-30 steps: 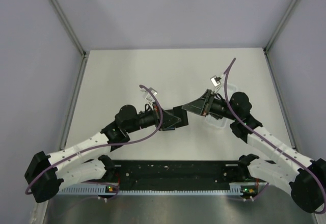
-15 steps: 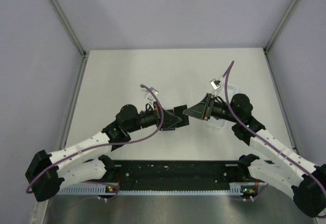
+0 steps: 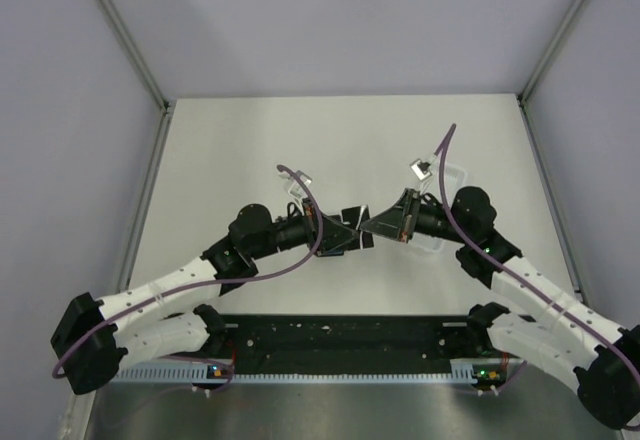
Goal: Put the credit cards into the card holder
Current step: Pick up the credit card from the storage box, then open the card holder at the center of the board.
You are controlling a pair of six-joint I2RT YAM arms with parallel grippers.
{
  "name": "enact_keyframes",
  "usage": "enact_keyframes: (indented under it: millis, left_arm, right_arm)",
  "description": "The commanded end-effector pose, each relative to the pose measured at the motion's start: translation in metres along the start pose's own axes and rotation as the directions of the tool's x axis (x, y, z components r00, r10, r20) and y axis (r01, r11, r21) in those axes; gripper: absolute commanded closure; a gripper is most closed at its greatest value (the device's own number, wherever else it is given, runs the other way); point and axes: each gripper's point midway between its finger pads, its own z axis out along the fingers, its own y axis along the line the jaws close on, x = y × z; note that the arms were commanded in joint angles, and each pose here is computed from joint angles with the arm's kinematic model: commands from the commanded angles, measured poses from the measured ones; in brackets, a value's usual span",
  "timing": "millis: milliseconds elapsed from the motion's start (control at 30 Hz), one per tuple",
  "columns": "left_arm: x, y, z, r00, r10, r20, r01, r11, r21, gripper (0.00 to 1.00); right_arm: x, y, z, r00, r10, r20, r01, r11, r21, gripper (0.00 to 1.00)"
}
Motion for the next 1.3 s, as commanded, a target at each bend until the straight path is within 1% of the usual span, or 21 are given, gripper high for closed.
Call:
enact_keyframes:
  millis: [0, 133, 200, 267, 367, 533, 667, 767, 800, 833, 867, 933, 967, 1000, 1033, 1067, 1100, 1267]
  left_arm:
    - [-0.021, -0.02, 0.003, 0.997, 0.052, 0.06, -0.056, 0.997, 0.059, 0.8]
    - [-0.023, -0.004, -0.003, 0.994, 0.074, 0.086, -0.071, 0.997, -0.027, 0.48]
    - [-0.021, 0.013, -0.011, 0.993, 0.08, 0.083, -0.07, 0.991, -0.114, 0.36]
    - [-0.024, 0.027, -0.02, 0.991, 0.092, 0.1, -0.071, 0.979, -0.192, 0.27]
    - [-0.025, 0.052, -0.036, 0.988, 0.109, 0.112, -0.07, 0.951, -0.303, 0.18]
    - [-0.031, 0.092, -0.066, 0.982, 0.116, 0.152, -0.034, 0.89, -0.454, 0.1]
    - [-0.032, 0.12, -0.084, 0.982, 0.105, 0.158, -0.004, 0.842, -0.54, 0.09]
    - [-0.028, 0.134, -0.09, 0.984, 0.112, 0.137, -0.01, 0.811, -0.585, 0.12]
    - [-0.026, 0.137, -0.09, 0.985, 0.114, 0.127, -0.017, 0.806, -0.591, 0.14]
    - [-0.023, 0.14, -0.091, 0.986, 0.118, 0.116, -0.025, 0.8, -0.599, 0.18]
    - [-0.021, 0.142, -0.09, 0.987, 0.118, 0.105, -0.031, 0.797, -0.603, 0.25]
    - [-0.013, 0.148, -0.089, 0.991, 0.109, 0.075, -0.041, 0.791, -0.61, 0.44]
    - [-0.01, 0.151, -0.089, 0.993, 0.107, 0.058, -0.05, 0.79, -0.611, 0.61]
    - [-0.004, 0.154, -0.088, 0.995, 0.096, 0.037, -0.053, 0.791, -0.61, 0.85]
    - [-0.002, 0.155, -0.087, 0.995, 0.092, 0.031, -0.054, 0.79, -0.611, 0.98]
    - [0.003, 0.156, -0.085, 0.997, 0.073, 0.016, -0.048, 0.794, -0.606, 1.0]
    - [0.009, 0.159, -0.084, 0.999, 0.051, 0.0, -0.041, 0.794, -0.606, 1.0]
    - [0.021, 0.168, -0.077, 1.0, 0.016, 0.013, -0.006, 0.808, -0.59, 1.0]
  right_arm:
    - [0.001, 0.005, -0.001, 0.999, -0.033, 0.006, 0.033, 0.999, -0.011, 1.0]
    - [-0.002, -0.004, -0.004, 0.998, -0.053, 0.034, 0.051, 0.997, 0.056, 1.0]
    - [-0.004, -0.012, -0.005, 0.997, -0.062, 0.042, 0.058, 0.993, 0.103, 1.0]
    - [-0.004, -0.018, -0.005, 0.997, -0.067, 0.041, 0.061, 0.989, 0.132, 1.0]
    - [-0.003, -0.023, -0.002, 0.997, -0.072, 0.039, 0.066, 0.989, 0.131, 1.0]
    - [-0.003, -0.024, 0.005, 0.994, -0.103, 0.047, 0.097, 0.988, 0.119, 1.0]
    - [-0.001, -0.039, 0.011, 0.994, -0.105, 0.03, 0.099, 0.983, 0.155, 1.0]
    - [0.002, -0.056, 0.02, 0.996, -0.091, -0.022, 0.094, 0.964, 0.248, 1.0]
    - [0.001, -0.059, 0.024, 0.994, -0.103, -0.034, 0.109, 0.952, 0.287, 1.0]
    - [0.003, -0.07, 0.027, 0.993, -0.103, -0.055, 0.116, 0.928, 0.355, 1.0]
    - [0.002, -0.076, 0.029, 0.992, -0.102, -0.07, 0.122, 0.905, 0.407, 1.0]
    - [0.002, -0.085, 0.043, 0.991, -0.082, -0.108, 0.123, 0.876, 0.467, 1.0]
    - [0.0, -0.088, 0.049, 0.991, -0.068, -0.115, 0.116, 0.864, 0.489, 1.0]
    - [0.003, -0.094, 0.055, 0.991, -0.051, -0.128, 0.11, 0.847, 0.52, 1.0]
    - [0.002, -0.101, 0.061, 0.99, -0.046, -0.134, 0.113, 0.827, 0.55, 1.0]
    - [0.003, -0.107, 0.066, 0.989, -0.047, -0.141, 0.121, 0.805, 0.58, 1.0]
    - [0.003, -0.114, 0.072, 0.987, -0.052, -0.15, 0.134, 0.775, 0.617, 1.0]
    - [0.013, -0.142, 0.097, 0.979, -0.033, -0.203, 0.174, 0.66, 0.731, 1.0]
